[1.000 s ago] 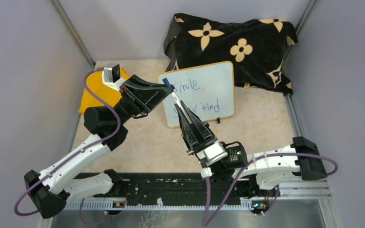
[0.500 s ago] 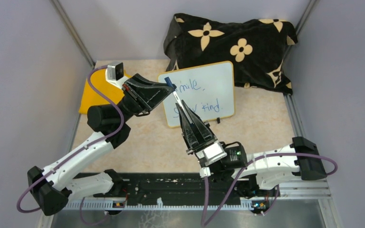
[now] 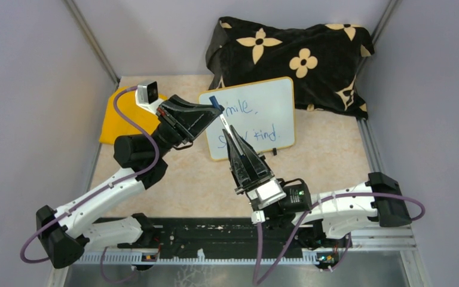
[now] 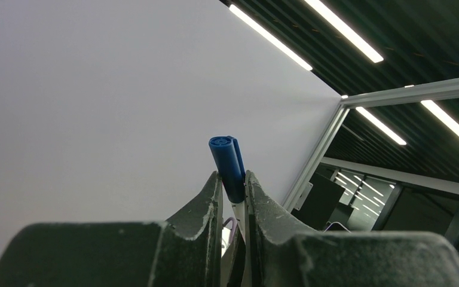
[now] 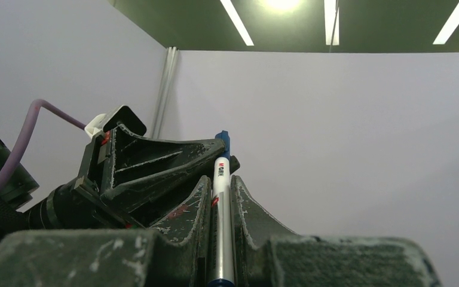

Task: Write a sentence on the whiteboard
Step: Close the whiteboard marker at the center of the board.

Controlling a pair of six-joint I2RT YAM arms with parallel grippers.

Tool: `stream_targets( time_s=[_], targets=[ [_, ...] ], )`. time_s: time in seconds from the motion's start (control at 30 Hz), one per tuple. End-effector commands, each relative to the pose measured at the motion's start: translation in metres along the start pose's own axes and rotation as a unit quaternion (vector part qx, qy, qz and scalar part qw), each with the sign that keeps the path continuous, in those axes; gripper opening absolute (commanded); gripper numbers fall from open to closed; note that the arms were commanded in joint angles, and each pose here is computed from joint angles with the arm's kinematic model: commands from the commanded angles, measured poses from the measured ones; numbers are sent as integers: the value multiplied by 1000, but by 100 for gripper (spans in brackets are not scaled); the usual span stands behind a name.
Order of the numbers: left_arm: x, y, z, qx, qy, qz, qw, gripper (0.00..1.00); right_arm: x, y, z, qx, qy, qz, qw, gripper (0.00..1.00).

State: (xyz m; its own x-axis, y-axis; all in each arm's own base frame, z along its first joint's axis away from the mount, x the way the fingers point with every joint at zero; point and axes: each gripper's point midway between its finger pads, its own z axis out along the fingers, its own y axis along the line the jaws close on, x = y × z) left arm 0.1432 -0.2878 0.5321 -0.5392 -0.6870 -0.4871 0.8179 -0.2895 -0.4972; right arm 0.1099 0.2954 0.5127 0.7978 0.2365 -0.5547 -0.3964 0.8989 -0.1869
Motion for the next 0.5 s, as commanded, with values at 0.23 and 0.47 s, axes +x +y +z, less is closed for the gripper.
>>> stream_targets(
  time_s=[0.23, 0.47],
  targets=[
    [34, 13, -19, -30, 47, 20, 998, 27, -14, -3, 6, 12, -26, 31, 999, 0],
    [17, 8, -17, -49, 27, 55, 997, 55, -15, -2, 6, 9, -26, 34, 999, 0]
  ],
)
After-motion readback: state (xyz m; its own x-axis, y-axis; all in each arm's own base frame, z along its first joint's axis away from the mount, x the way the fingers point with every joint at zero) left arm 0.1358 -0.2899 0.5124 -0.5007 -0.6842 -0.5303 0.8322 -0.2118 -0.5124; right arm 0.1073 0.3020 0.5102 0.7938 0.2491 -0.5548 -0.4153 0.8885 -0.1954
